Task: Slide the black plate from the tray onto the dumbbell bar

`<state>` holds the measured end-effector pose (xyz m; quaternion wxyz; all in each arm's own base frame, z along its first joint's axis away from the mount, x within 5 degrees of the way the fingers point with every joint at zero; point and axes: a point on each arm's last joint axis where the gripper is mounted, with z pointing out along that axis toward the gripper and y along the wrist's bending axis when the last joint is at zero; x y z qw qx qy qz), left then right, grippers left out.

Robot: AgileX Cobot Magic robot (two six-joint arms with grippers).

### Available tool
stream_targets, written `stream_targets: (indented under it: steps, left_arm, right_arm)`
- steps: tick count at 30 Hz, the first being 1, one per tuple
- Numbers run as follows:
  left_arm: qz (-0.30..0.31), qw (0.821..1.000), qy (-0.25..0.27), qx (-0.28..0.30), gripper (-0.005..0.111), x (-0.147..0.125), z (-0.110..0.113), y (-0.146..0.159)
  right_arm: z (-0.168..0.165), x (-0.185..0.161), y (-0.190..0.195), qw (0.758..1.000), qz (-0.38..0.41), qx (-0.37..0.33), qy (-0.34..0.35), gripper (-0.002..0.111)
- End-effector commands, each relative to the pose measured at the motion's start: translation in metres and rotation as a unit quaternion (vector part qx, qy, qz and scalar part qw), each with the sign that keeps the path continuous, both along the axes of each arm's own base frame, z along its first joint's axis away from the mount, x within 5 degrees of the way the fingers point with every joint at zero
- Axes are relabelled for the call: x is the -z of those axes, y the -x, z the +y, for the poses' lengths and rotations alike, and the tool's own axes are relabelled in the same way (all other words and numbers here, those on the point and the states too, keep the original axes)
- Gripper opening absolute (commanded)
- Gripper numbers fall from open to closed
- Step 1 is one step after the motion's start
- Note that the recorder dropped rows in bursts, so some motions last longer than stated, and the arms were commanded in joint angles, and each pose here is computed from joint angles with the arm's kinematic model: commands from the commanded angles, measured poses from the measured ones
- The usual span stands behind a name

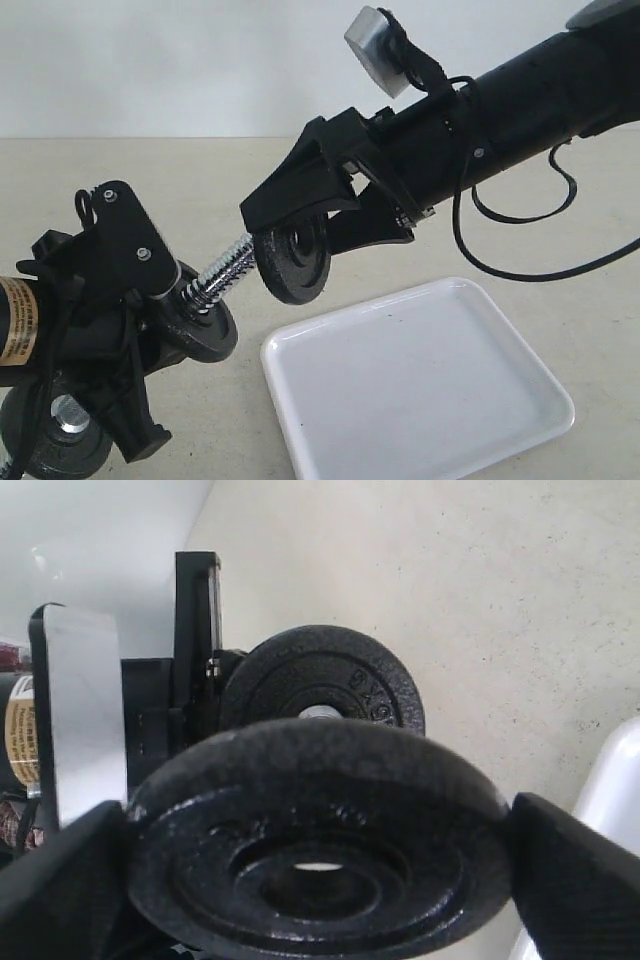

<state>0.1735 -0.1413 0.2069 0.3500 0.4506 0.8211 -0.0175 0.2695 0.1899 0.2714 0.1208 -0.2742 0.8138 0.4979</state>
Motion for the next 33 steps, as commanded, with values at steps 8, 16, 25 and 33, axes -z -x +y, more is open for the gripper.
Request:
stream_targets:
  steps: [8, 16, 25, 33]
  left_arm:
    - [-0.178, 0.947, 0.220, 0.153, 0.004, -0.054, -0.037, 0.001]
    - [-0.182, 0.942, 0.234, 0.158, 0.004, -0.057, -0.038, 0.002]
    - [-0.183, 0.938, 0.240, 0.169, 0.004, -0.058, -0.040, 0.004]
    - [-0.183, 0.938, 0.239, 0.171, 0.004, -0.058, -0.040, 0.004]
  right_arm:
    - [0.005, -0.040, -0.009, 0.999, -0.034, 0.004, -0.042, 0.000]
    - [0.006, -0.025, -0.013, 1.000, -0.012, -0.001, -0.014, 0.000]
    - [0.008, -0.012, -0.020, 1.000, 0.001, 0.004, -0.002, 0.000]
    - [0.008, -0.012, -0.021, 1.000, -0.005, 0.005, -0.002, 0.000]
